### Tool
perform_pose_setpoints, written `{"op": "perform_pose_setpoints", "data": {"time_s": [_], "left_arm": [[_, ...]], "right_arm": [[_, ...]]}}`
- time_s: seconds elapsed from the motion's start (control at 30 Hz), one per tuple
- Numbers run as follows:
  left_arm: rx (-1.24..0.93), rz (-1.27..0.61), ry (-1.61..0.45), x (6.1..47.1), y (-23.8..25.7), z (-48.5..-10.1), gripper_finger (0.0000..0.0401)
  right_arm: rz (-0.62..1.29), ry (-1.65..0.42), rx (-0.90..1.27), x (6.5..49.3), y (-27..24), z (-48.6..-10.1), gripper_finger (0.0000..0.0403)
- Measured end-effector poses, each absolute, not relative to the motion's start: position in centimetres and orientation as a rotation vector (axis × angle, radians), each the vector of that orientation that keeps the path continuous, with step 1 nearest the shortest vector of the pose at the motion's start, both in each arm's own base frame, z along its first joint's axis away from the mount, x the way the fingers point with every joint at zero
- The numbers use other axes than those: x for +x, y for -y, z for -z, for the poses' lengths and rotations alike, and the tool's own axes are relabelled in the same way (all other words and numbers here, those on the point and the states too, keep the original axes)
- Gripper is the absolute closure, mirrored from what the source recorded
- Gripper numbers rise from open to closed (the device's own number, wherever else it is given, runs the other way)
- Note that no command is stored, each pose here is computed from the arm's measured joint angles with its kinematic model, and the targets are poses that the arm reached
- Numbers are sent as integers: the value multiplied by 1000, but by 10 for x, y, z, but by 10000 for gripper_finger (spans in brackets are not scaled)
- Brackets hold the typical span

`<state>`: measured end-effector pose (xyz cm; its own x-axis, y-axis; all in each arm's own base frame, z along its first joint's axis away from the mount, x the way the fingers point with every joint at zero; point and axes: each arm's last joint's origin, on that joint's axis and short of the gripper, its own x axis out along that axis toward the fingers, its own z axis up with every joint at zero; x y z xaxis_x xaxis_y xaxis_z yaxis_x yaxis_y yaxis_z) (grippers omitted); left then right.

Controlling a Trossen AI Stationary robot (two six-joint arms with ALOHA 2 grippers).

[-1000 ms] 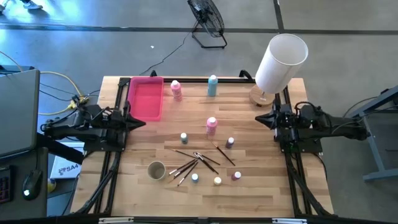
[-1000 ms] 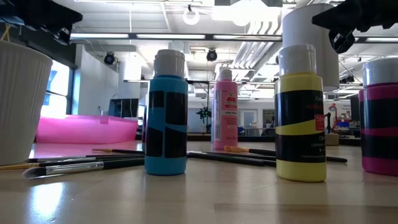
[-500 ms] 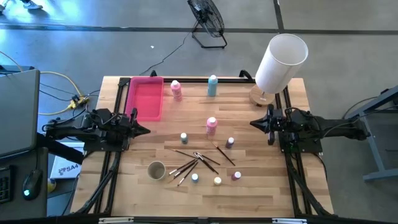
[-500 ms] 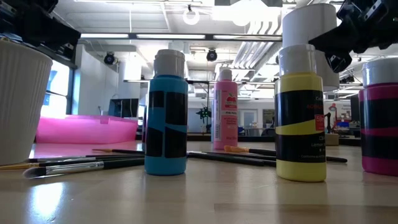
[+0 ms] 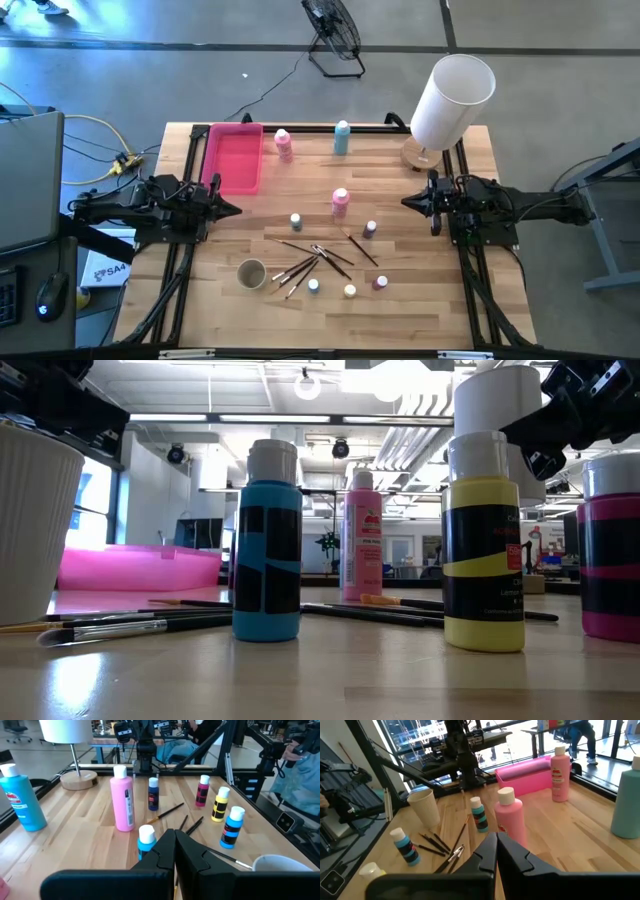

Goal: Pick & Place Paint Supplies
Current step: Put the big pink paint bottle into the pink bin

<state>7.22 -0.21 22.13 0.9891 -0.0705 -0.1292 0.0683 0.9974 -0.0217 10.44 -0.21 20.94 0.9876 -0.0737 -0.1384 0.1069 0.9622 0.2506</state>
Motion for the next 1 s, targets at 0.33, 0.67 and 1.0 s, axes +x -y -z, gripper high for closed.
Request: {"op": "perform_pose_setpoints", "data": {"time_s": [0.33,0.67,1.0], "left_arm": [[-17,69,-131,72,2,-221,401],[-16,59,-131,72,2,-221,401],[-10,-37,-130,72,-1,-221,401]], "right_arm": [[94,-128,260,104,2,-209,400],[103,-110,259,105,3,-211,400],[168,-86,256,104,4,-213,400]]}}
